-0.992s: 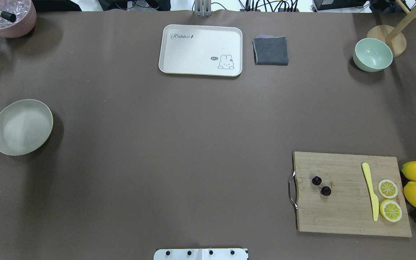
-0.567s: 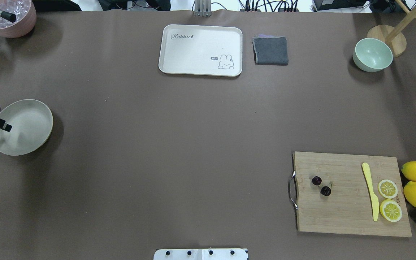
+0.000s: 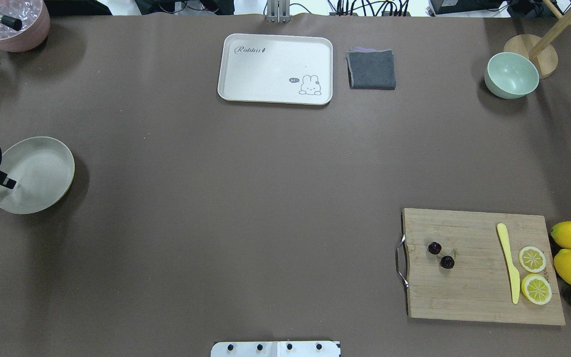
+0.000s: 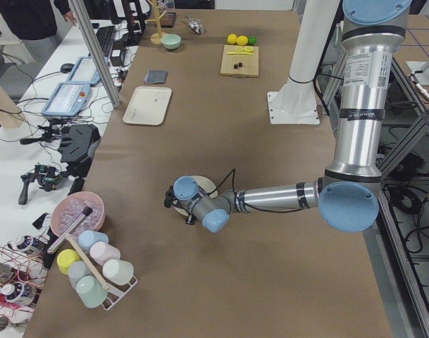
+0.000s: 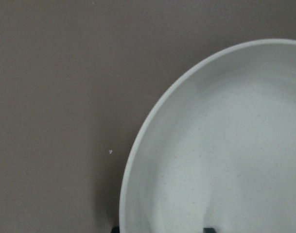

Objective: Place red cherry on plate
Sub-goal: 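Reach the left gripper to the white shallow bowl and grip its rim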

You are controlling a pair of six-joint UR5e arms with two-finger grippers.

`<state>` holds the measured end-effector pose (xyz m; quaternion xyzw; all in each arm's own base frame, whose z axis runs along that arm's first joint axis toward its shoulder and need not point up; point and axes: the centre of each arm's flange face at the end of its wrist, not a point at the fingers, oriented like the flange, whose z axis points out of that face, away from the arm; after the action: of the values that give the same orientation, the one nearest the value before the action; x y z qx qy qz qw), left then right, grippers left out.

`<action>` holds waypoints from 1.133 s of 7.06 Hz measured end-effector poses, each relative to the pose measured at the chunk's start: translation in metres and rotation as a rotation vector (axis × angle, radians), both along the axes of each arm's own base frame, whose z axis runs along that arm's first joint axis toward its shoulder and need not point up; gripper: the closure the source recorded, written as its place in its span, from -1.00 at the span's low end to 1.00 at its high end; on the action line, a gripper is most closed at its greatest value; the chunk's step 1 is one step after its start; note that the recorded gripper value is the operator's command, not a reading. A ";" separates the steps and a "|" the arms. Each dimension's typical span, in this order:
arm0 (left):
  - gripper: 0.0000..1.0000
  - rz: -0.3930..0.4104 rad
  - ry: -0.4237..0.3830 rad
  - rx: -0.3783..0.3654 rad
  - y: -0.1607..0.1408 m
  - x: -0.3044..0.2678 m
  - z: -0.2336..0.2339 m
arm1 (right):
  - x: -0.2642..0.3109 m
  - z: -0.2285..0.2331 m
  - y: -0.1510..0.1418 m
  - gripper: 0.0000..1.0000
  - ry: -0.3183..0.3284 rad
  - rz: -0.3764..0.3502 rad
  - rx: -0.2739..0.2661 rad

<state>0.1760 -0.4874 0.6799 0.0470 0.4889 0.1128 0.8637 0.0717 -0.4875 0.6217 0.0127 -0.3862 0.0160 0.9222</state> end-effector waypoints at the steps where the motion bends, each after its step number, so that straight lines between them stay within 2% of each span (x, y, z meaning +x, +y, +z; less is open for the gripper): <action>1: 1.00 -0.008 0.019 -0.013 -0.002 -0.010 -0.002 | 0.000 -0.001 0.001 -1.00 0.000 0.000 0.001; 6: 1.00 -0.053 0.031 -0.067 -0.011 -0.023 -0.007 | 0.000 0.002 0.005 -1.00 -0.001 0.000 -0.005; 8: 1.00 -0.076 0.099 -0.146 -0.027 -0.023 -0.033 | 0.000 0.002 0.005 -1.00 -0.002 0.000 -0.004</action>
<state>0.1535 -0.5147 0.6466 0.0080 0.5359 0.0414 0.8433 0.0717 -0.4823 0.6235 0.0109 -0.3869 0.0170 0.9219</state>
